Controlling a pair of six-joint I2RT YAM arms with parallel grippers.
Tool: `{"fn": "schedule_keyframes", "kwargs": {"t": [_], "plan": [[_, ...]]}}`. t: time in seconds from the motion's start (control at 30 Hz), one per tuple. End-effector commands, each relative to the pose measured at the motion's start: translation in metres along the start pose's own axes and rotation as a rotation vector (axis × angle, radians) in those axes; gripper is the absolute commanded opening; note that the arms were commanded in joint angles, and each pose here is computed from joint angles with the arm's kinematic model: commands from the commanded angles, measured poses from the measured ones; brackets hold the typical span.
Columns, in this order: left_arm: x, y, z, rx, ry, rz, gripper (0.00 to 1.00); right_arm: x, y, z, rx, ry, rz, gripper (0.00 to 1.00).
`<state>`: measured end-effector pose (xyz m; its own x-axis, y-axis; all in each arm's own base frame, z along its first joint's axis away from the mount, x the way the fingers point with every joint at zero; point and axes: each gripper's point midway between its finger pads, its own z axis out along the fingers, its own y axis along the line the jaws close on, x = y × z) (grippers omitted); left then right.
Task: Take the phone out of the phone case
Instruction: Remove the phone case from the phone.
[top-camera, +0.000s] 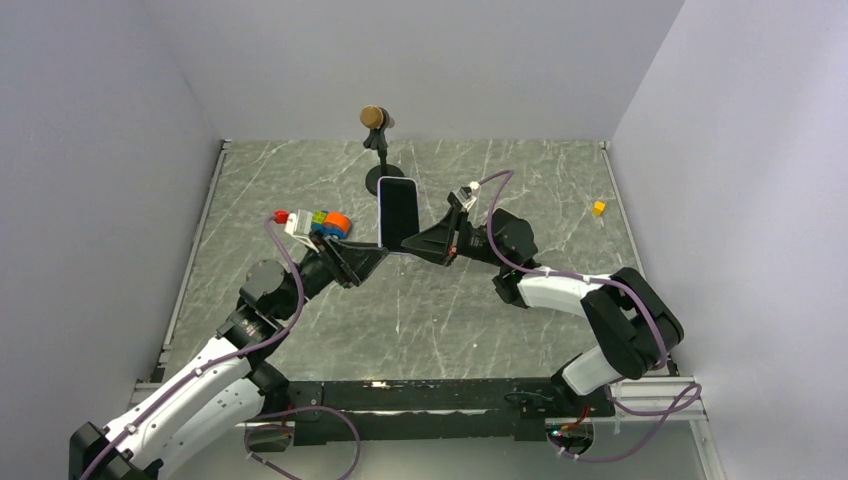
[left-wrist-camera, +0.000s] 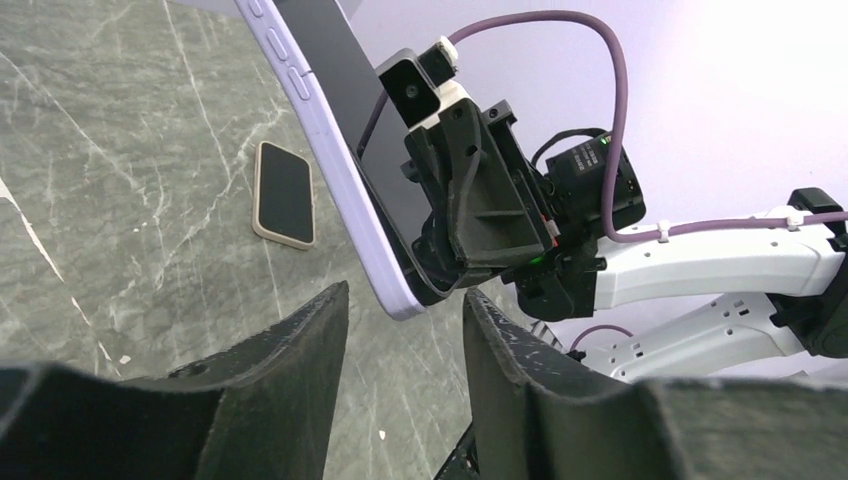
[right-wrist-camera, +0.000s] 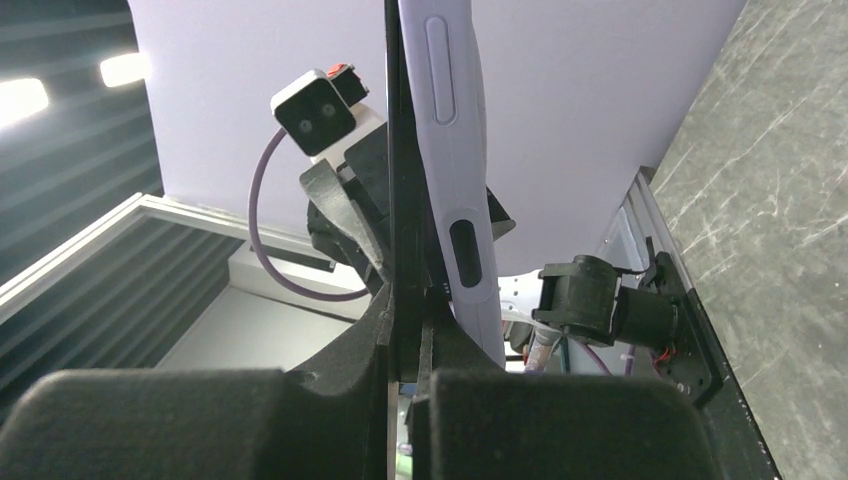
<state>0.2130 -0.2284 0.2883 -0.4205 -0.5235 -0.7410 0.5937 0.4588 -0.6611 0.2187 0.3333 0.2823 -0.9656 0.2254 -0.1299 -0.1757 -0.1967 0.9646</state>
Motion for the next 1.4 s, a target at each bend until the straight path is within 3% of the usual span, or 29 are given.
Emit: {"fn": "schedule_keyframes", "kwargs": {"t": [0.0,0.27,0.37,0.67,0.93,1.2,1.27,1.37], "plan": [[-0.016,-0.010,0.002,0.025,-0.060,0.001,0.48,0.007,0.050,-0.002,-0.153,-0.004,-0.138,0.00],[-0.010,-0.015,0.006,0.066,-0.036,-0.019,0.24,0.010,0.057,-0.002,-0.169,0.002,-0.138,0.00],[-0.007,-0.011,0.004,0.059,-0.040,-0.024,0.26,0.010,0.058,-0.002,-0.175,0.005,-0.130,0.00],[-0.015,-0.005,0.011,0.003,-0.052,-0.016,0.52,0.015,0.062,0.001,-0.179,0.022,-0.136,0.00],[-0.025,0.001,0.016,-0.033,-0.081,-0.045,0.42,0.024,0.064,0.007,-0.190,0.042,-0.138,0.00],[-0.029,0.006,0.020,0.006,-0.121,-0.168,0.39,0.028,0.061,0.009,-0.193,0.052,-0.127,0.00],[-0.030,0.008,0.021,0.015,-0.124,-0.180,0.31,0.029,0.060,0.010,-0.194,0.052,-0.125,0.00],[-0.025,0.025,0.021,-0.064,-0.101,-0.176,0.01,0.029,0.058,0.009,-0.184,0.053,-0.129,0.00]]}}
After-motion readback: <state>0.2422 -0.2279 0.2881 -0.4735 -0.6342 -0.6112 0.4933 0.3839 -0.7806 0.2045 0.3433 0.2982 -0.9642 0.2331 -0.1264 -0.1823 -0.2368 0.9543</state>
